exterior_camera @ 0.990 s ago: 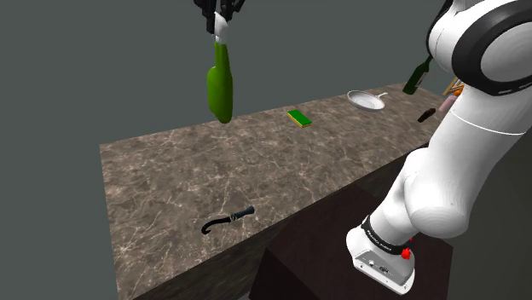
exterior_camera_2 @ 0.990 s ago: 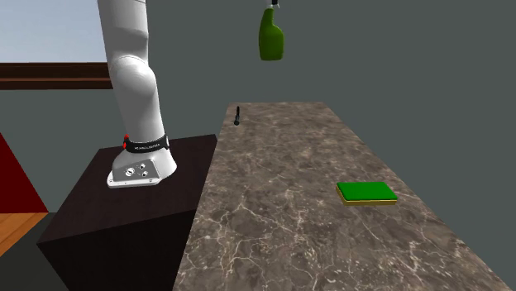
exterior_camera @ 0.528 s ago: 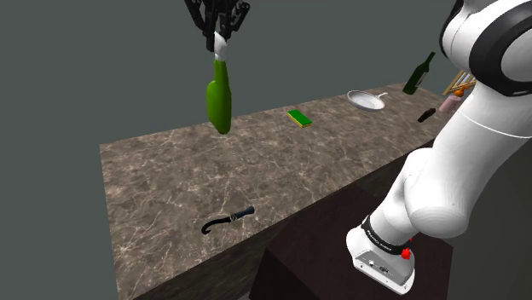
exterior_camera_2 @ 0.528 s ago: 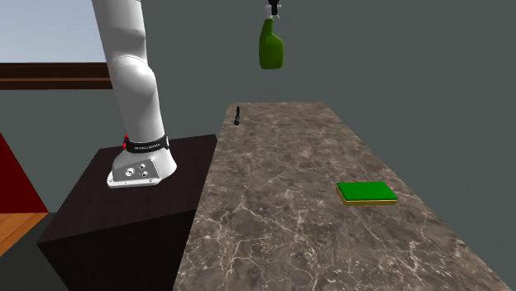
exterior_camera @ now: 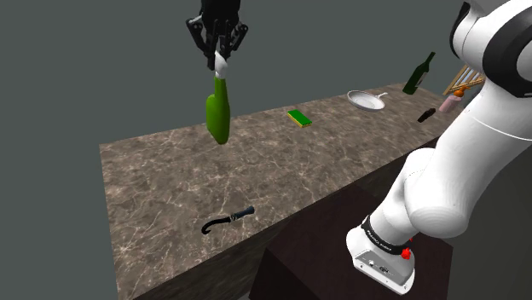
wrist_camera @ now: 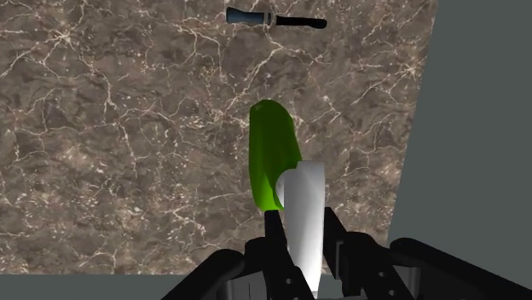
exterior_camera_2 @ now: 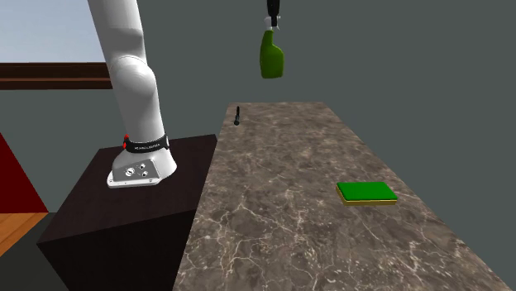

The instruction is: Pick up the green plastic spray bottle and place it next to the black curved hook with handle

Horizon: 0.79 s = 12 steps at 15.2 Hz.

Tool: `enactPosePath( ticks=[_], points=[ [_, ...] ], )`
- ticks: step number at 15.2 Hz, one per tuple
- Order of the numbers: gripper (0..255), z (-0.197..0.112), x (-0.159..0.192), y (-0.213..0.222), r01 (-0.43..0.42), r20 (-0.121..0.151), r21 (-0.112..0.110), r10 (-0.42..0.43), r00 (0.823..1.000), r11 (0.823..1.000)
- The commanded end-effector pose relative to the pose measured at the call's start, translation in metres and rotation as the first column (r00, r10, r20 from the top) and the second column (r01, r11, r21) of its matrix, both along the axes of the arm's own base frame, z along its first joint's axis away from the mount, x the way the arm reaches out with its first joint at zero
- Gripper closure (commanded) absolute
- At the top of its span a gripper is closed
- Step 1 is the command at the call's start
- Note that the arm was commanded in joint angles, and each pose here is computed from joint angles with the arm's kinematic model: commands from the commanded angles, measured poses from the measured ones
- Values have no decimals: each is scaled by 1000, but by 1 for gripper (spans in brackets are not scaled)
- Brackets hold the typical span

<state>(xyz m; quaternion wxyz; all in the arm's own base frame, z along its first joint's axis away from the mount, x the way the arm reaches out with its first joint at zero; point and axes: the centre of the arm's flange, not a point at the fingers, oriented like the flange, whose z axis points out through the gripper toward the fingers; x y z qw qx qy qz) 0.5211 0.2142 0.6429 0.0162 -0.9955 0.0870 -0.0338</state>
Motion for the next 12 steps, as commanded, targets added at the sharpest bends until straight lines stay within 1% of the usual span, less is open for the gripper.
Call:
enactPosePath(
  ticks=[1,12],
  points=[
    [255,-12,0,0,0,1,0,0,1000,1000],
    [255,-70,0,0,0,1,0,0,1000,1000]
  ],
)
